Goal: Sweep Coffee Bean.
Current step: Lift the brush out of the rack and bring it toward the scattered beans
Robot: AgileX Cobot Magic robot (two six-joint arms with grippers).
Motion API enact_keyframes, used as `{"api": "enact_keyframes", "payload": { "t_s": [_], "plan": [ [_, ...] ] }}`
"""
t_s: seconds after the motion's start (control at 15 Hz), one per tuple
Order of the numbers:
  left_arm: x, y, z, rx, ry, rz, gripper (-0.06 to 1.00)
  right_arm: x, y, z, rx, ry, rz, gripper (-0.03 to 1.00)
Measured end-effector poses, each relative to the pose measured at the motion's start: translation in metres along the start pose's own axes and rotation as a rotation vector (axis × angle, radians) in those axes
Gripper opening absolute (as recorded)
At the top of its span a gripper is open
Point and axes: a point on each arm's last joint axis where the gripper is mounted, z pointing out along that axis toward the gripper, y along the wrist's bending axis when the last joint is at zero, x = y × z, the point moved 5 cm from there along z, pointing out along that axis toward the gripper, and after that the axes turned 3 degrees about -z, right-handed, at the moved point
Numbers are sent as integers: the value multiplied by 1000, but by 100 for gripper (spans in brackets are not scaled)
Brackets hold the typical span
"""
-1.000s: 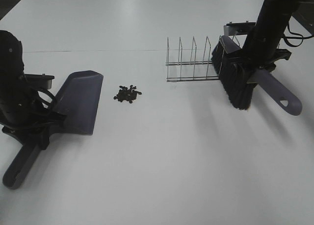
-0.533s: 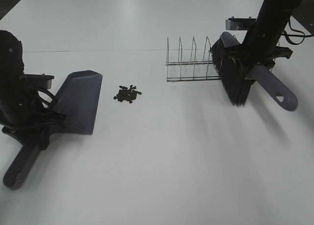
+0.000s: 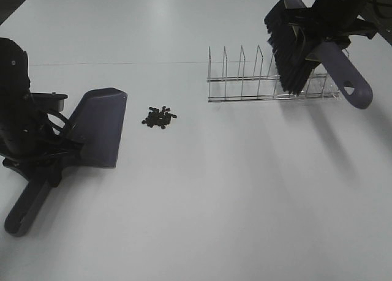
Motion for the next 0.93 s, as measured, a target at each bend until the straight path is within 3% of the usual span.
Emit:
{"api": "enact_keyframes", "payload": {
  "t_s": [0.2, 0.33, 0.47, 0.73, 0.93],
  "plan": [
    [0, 0, 0, 0, 0, 0, 31, 7, 49, -20, 12, -29, -112, 32],
    [0, 0, 0, 0, 1, 0, 31, 15, 93, -12, 78, -13, -232, 32],
    [0, 0, 0, 0, 1, 0, 31, 24, 122, 11, 151, 29, -308, 32],
    [0, 0, 0, 0, 1, 0, 31, 36, 139, 67, 289, 124, -393, 32],
    [0, 0, 0, 0, 1, 0, 31, 40, 142, 99, 338, 171, -401, 32]
  ]
}}
